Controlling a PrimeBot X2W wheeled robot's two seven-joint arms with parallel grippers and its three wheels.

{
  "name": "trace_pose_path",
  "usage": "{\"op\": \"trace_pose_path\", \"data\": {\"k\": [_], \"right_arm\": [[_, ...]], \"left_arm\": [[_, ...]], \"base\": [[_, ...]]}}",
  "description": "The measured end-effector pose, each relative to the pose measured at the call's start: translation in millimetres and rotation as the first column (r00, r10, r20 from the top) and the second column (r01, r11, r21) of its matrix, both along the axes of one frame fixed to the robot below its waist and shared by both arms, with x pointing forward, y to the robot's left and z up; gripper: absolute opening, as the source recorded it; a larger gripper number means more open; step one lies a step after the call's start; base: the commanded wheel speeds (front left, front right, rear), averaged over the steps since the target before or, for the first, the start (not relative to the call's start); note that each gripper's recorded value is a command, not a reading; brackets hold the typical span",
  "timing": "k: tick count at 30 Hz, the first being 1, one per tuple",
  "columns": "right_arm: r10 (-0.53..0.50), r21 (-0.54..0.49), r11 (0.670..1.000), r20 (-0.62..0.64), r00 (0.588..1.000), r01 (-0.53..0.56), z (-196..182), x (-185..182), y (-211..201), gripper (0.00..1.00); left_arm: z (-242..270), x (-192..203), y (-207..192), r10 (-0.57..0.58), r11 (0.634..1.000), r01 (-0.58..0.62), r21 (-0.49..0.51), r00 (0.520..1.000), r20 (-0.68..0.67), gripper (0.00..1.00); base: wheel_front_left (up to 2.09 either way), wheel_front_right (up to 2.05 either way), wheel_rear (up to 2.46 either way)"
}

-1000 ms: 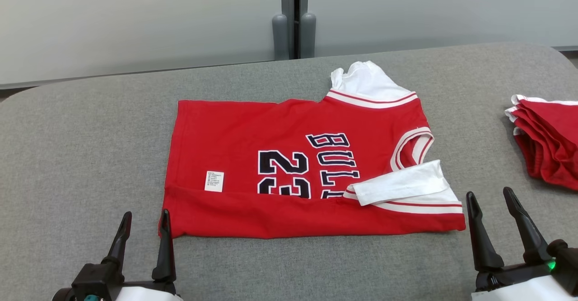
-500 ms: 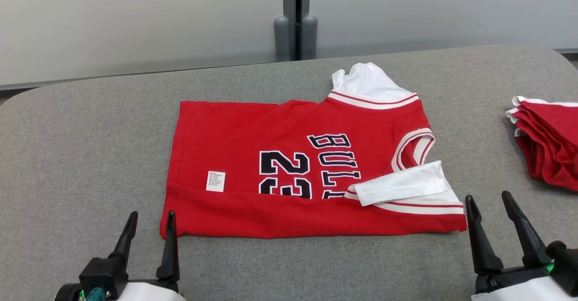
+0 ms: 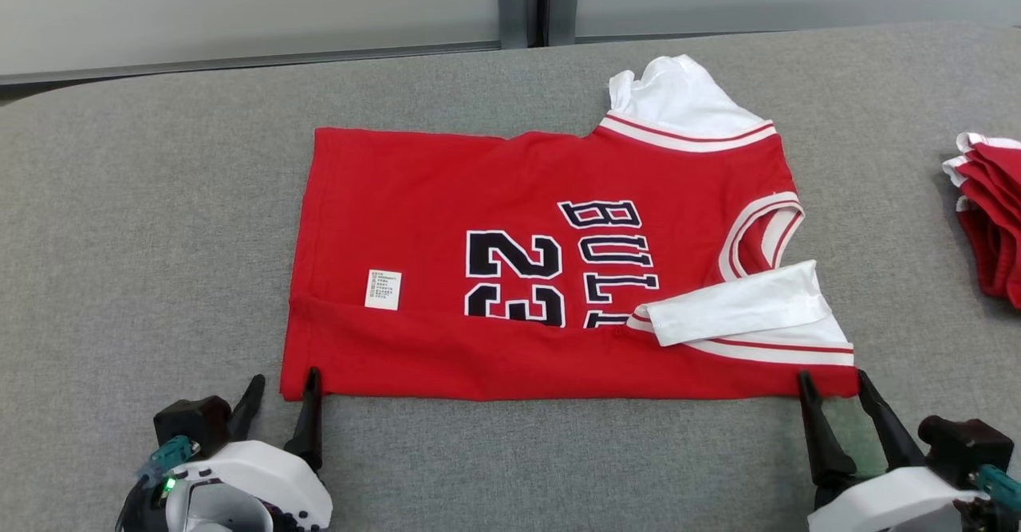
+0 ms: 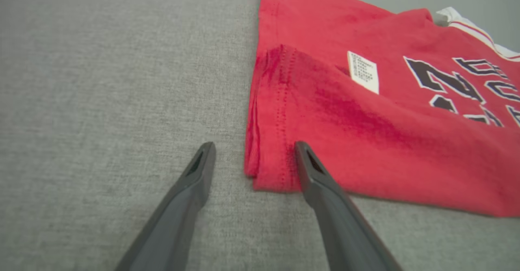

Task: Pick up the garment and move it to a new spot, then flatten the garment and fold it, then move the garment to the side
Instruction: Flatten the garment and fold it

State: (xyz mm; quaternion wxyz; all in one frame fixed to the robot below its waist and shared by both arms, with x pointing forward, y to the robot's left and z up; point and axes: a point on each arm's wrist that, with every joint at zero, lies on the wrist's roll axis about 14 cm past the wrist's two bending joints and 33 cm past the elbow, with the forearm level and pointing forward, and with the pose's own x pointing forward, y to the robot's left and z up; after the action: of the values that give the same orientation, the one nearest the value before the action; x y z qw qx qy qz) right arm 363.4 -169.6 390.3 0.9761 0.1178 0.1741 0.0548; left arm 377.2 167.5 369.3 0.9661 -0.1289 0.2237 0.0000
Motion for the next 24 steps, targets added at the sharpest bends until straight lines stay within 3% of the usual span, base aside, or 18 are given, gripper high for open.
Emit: {"op": "trace_pose_path", "data": {"k": [3,4,5,6,7,8,17,24], "right_arm": [[0.007,0.024,1.000,-0.040,0.999,-0.006,-12.0,2.1,5.3,1.00],[0.013,0.033,0.999,-0.048,0.999,-0.012,-14.2,2.9,8.0,1.00],[0.017,0.044,0.999,-0.051,0.999,-0.015,-15.4,4.5,10.7,0.93],[0.027,0.051,0.998,-0.056,0.998,-0.024,-16.7,5.9,13.6,0.45],[0.031,0.056,0.998,-0.057,0.998,-0.028,-17.0,7.7,15.0,0.08],[0.030,0.064,0.998,-0.052,0.998,-0.026,-16.2,9.4,15.0,0.00],[0.021,0.104,0.994,-0.028,0.999,-0.018,-9.0,11.9,10.8,0.00],[0.012,0.133,0.991,-0.086,0.996,0.000,-10.0,-17.3,2.1,0.00]], "left_arm": [[-8.9,0.7,1.1,0.014,0.999,-0.015,-0.032,0.999,-0.034,1.00],[-10.1,2.1,1.4,0.021,0.998,-0.023,-0.053,0.999,-0.040,0.95],[-10.9,3.2,0.8,0.024,0.997,-0.027,-0.067,0.999,-0.043,0.63],[-10.9,4.8,0.8,0.023,0.997,-0.026,-0.068,0.999,-0.041,0.27],[-10.9,5.8,1.3,0.025,0.997,-0.028,-0.073,0.999,-0.039,0.00],[-11.5,5.7,1.7,0.025,0.997,-0.028,-0.077,0.999,-0.041,0.00],[4.1,8.1,3.5,0.030,0.995,-0.027,-0.091,0.999,0.031,0.00],[12.7,-21.1,5.3,0.050,0.992,-0.047,-0.114,0.998,0.032,0.00]], "base": [[0.00,0.00,0.00],[0.00,0.00,0.00],[0.00,0.00,0.00],[0.00,0.00,0.00],[0.00,0.00,0.00],[0.00,0.00,0.00],[0.00,0.00,0.00],[0.00,0.00,0.00]]}}
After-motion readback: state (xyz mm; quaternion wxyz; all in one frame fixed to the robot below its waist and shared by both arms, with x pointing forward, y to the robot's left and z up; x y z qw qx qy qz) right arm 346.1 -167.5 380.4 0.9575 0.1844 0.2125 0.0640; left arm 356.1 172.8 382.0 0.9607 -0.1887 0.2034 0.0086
